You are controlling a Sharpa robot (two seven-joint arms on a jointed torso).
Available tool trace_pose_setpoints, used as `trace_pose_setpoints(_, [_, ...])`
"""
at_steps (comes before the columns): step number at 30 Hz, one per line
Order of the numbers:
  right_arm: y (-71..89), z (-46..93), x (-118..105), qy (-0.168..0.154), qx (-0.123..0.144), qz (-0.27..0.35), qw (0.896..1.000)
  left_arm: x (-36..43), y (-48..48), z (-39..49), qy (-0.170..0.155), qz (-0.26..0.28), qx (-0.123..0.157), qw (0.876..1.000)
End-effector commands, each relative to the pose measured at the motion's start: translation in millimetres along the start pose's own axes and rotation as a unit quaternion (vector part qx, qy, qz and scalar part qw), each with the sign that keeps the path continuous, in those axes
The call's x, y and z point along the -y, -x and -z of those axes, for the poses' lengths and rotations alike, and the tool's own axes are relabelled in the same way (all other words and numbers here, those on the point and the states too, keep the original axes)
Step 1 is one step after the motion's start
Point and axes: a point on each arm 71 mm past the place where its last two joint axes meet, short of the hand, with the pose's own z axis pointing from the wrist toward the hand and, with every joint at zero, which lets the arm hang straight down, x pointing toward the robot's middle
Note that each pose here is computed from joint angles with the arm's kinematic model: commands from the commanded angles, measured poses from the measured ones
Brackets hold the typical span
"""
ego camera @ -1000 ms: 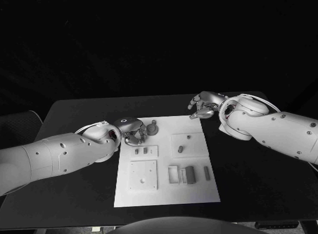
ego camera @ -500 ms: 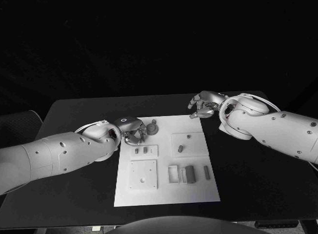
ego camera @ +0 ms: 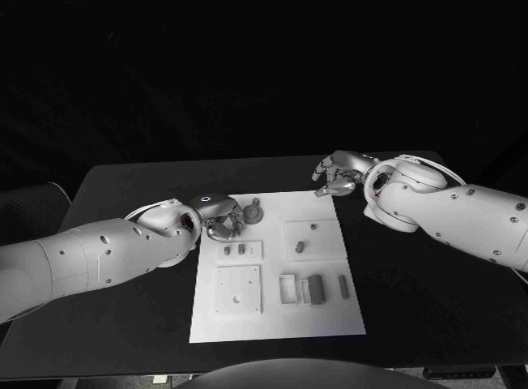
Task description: Assemble the parts on the task board
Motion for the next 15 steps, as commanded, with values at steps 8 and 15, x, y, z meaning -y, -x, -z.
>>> trace_pose_setpoints(8, [-0.6, 0.2, -0.1, 0.002, -0.005, 0.003, 1.000, -1.9, -7.3, 2.6, 0.004, -0.003, -0.020, 1.000])
trace_pose_setpoints(15, [-0.6, 0.4, 0.1, 0.002, -0.004, 0.003, 1.000, -1.0, -8.3, 3.1, 0.003, -0.002, -0.021, 1.000])
